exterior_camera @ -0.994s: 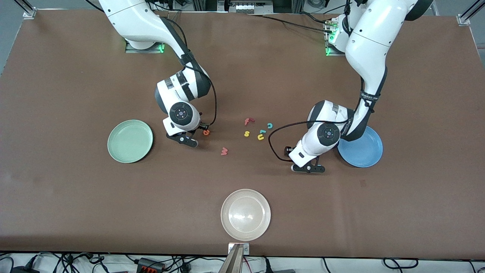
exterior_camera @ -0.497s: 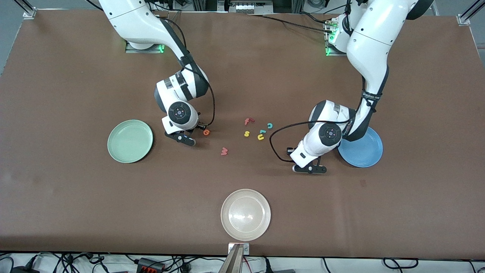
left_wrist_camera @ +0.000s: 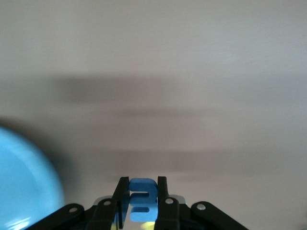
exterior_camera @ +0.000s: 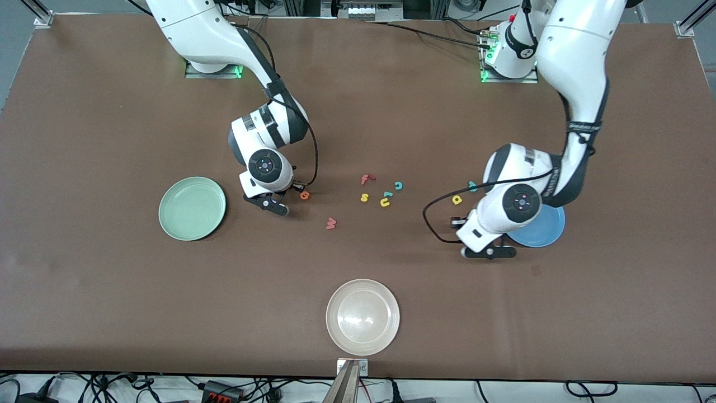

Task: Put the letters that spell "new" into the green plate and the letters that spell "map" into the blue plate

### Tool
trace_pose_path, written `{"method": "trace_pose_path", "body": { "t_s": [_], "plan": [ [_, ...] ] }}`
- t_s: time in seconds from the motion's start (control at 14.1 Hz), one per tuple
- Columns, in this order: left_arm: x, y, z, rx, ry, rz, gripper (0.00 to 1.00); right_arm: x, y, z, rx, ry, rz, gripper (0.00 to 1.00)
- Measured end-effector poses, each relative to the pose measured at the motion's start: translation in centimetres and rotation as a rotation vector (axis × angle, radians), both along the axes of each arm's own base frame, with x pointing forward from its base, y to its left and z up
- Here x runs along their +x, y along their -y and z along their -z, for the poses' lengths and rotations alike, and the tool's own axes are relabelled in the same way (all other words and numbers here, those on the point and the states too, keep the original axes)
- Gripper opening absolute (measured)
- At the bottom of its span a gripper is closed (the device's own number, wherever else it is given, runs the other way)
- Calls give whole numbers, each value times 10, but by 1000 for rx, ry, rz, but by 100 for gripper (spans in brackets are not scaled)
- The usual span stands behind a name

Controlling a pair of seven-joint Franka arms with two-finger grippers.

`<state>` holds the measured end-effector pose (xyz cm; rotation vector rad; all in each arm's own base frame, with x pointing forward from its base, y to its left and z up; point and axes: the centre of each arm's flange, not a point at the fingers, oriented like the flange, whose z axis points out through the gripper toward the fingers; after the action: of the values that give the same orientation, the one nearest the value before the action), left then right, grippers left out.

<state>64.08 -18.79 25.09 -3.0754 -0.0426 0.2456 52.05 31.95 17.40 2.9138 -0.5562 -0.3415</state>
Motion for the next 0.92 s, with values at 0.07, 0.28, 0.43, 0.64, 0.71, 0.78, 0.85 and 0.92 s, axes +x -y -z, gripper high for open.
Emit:
{"method": "trace_pose_path", "body": {
  "t_s": [0.07, 0.28, 0.43, 0.64, 0.71, 0.78, 0.85, 0.92],
  "plan": [
    [0, -20, -5, 59, -27, 7, 28, 1, 0, 0, 4, 7, 0, 42],
    [-8, -66, 12, 147, -120, -15, 28, 3, -2, -2, 12, 23, 1, 43],
    [-12, -88, 34, 159, -163, -43, 28, 6, -4, -7, 21, 39, 1, 43],
    [-11, -110, 44, 157, -181, -69, 33, 7, -5, -10, 25, 45, 1, 43],
    [-10, -109, 43, 156, -179, -68, 43, 6, -4, -9, 24, 42, 2, 43],
    [-9, -106, 40, 153, -173, -65, 51, 5, -3, -7, 21, 38, 3, 43],
    [-8, -102, 36, 149, -166, -60, 59, 3, -2, -5, 18, 33, 3, 43],
    [-7, -95, 30, 144, -161, -51, 70, 2, -1, -3, 15, 29, 3, 43]
  ]
}}
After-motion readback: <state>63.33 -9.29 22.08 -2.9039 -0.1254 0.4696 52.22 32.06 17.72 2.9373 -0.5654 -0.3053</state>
